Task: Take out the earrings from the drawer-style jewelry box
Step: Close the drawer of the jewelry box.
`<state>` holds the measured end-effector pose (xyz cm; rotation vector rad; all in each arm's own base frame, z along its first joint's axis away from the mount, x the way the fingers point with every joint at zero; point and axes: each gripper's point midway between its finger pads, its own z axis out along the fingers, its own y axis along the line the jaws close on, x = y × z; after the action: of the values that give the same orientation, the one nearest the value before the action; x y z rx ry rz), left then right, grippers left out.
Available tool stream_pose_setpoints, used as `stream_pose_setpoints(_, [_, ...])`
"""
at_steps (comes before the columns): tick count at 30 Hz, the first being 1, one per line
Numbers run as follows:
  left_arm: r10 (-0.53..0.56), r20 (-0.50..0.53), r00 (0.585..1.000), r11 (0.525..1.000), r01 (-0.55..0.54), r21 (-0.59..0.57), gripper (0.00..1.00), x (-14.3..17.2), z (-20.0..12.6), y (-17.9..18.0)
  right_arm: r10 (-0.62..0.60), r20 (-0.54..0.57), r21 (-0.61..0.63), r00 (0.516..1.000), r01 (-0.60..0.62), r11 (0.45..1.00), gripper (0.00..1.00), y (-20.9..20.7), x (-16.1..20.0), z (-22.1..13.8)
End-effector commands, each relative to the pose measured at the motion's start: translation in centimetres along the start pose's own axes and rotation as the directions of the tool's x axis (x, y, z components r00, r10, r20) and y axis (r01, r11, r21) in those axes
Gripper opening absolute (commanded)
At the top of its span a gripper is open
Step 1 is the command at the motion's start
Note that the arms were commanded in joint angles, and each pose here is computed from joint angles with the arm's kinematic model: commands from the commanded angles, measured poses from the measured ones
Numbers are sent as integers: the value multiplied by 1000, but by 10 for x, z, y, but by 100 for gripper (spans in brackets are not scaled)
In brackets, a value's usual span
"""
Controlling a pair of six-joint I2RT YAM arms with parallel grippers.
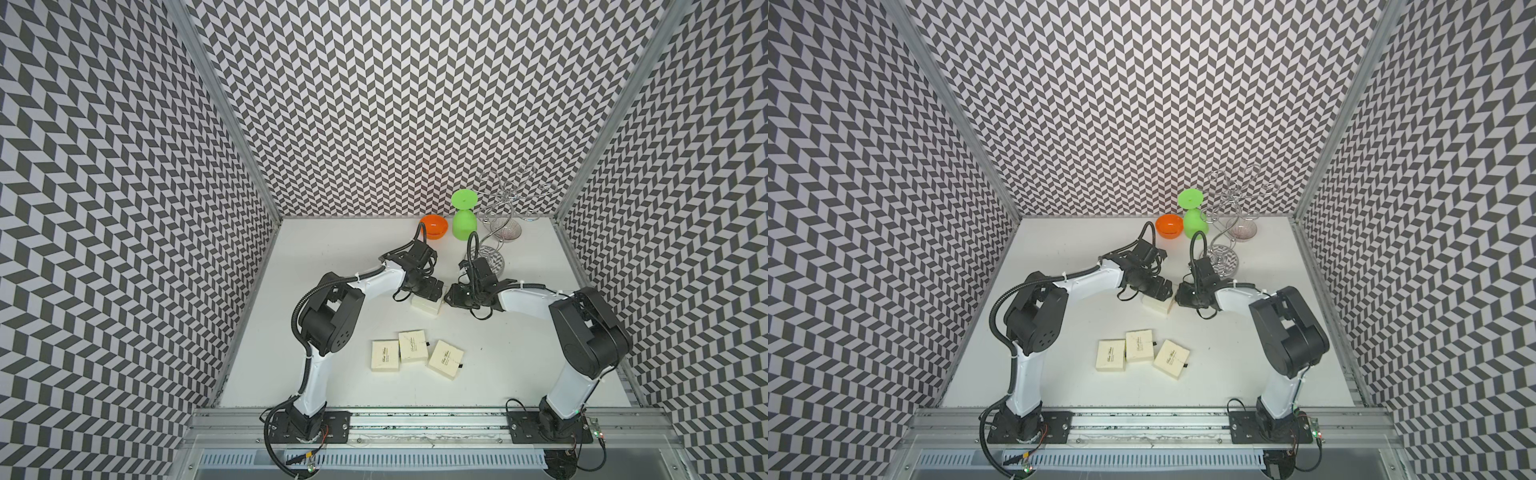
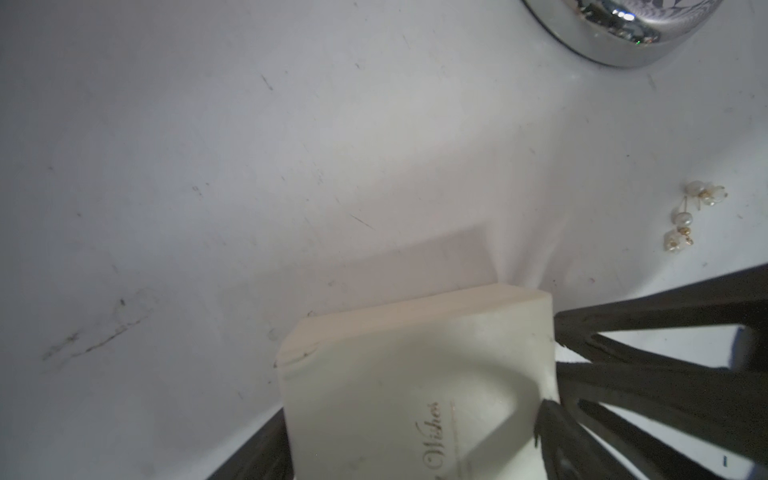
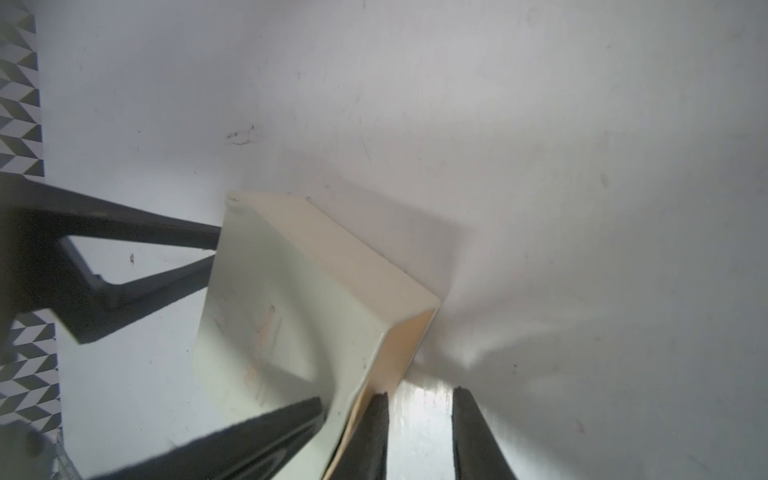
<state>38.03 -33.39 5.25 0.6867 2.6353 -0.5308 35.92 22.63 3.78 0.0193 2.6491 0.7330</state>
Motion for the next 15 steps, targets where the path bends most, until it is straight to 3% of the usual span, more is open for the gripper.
stream_pose_setpoints(1, [8, 56, 998, 997, -13, 76, 87, -18, -11, -19, -25, 86, -113, 996, 34, 993, 28, 35, -30, 0])
stream_pose_setpoints(9, [-83, 105, 991, 996, 77, 52, 88, -53, 0, 4, 2, 172, -81, 985, 12, 997, 28, 45, -78, 6])
stream_pose_setpoints(13, [-120, 164, 979, 993, 119, 12, 99, -74, -6, 18, -7, 243, -17, 970, 12, 1000, 29, 43, -100, -4])
stream_pose_setpoints(15, [-119, 191, 974, 992, 124, -16, 100, -78, -14, 23, -14, 269, 35, 963, 4, 999, 30, 36, -103, -12])
